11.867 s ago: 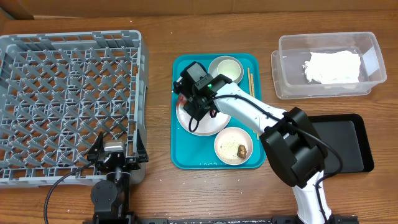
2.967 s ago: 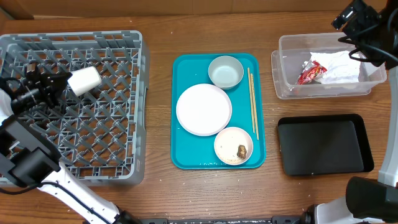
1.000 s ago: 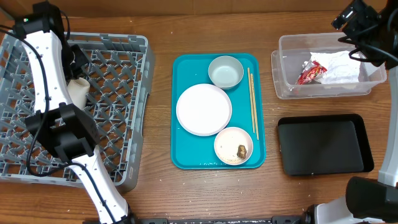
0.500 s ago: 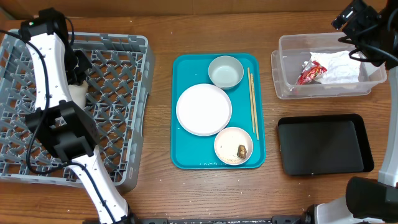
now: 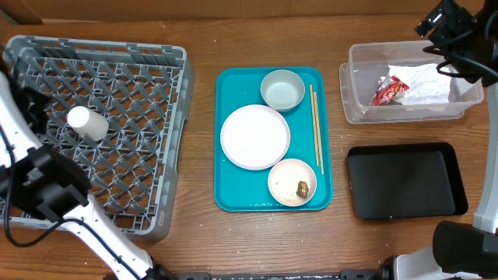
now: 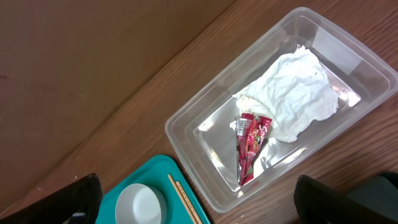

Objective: Sort waste into correct bins and load items into the dishwasher
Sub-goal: 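Reach the left gripper to the small white bowl and grasp its rim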

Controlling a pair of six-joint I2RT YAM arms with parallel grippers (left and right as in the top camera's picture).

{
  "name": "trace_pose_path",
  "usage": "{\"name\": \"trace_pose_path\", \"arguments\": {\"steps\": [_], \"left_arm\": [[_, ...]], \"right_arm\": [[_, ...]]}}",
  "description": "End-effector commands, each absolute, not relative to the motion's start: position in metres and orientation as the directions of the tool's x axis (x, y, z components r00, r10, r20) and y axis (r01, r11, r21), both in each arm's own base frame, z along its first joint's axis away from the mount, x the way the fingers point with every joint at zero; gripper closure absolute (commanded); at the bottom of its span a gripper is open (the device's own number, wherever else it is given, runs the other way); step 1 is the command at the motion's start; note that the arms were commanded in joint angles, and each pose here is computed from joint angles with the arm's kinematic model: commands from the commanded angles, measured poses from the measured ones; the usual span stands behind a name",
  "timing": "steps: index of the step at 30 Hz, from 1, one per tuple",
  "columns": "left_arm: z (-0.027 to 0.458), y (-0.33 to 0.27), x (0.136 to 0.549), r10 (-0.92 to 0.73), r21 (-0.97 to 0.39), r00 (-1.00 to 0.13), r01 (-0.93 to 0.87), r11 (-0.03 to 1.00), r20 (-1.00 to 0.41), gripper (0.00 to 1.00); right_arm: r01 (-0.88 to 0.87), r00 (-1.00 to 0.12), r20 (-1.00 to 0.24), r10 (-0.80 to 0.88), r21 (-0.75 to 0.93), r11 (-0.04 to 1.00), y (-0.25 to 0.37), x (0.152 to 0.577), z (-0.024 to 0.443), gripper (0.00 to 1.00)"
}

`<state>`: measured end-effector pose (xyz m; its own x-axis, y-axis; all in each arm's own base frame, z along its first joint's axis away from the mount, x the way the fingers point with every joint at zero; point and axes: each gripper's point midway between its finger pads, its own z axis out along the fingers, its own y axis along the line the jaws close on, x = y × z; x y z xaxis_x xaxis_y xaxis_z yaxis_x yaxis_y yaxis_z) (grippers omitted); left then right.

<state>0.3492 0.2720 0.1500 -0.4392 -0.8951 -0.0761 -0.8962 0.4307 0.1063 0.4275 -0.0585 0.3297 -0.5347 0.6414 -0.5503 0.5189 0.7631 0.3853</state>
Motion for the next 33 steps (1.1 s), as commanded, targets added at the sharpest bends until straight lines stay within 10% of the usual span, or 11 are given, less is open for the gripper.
{"name": "trace_pose_path", "arguments": {"steps": [1,7,13,18,33], "left_arm": [[0.218,0.244,0.373,-0.872,-0.124,-0.455,-0.869,0.479,-0.18,0.96],[0.305,0.137,0.425,-0.673,-0.572,-0.688,-0.448,0.687,-0.27,0.94],[0.332,-0.009,0.442,-0.272,-0.662,-0.874,0.072,0.746,-0.402,0.11],[0.282,-0.122,0.45,0.075,-0.502,-0.909,0.294,0.814,-0.411,0.24],[0.102,-0.313,0.459,0.555,-0.006,-0.767,0.588,0.809,-0.321,0.21]], "right_arm": [[0.514,-0.526,-0.56,0.64,0.39,0.764,-0.059,0.428,0.334,0.0],[0.514,-0.526,-0.56,0.64,0.39,0.764,-0.059,0.428,0.334,0.0],[0.514,-0.526,-0.56,0.64,0.39,0.764,-0.059,0.428,0.334,0.0],[0.514,-0.526,-0.56,0.64,0.39,0.764,-0.059,0.428,0.334,0.0],[0.514,-0.526,-0.56,0.64,0.39,0.764,-0.059,0.428,0.334,0.0]]}}
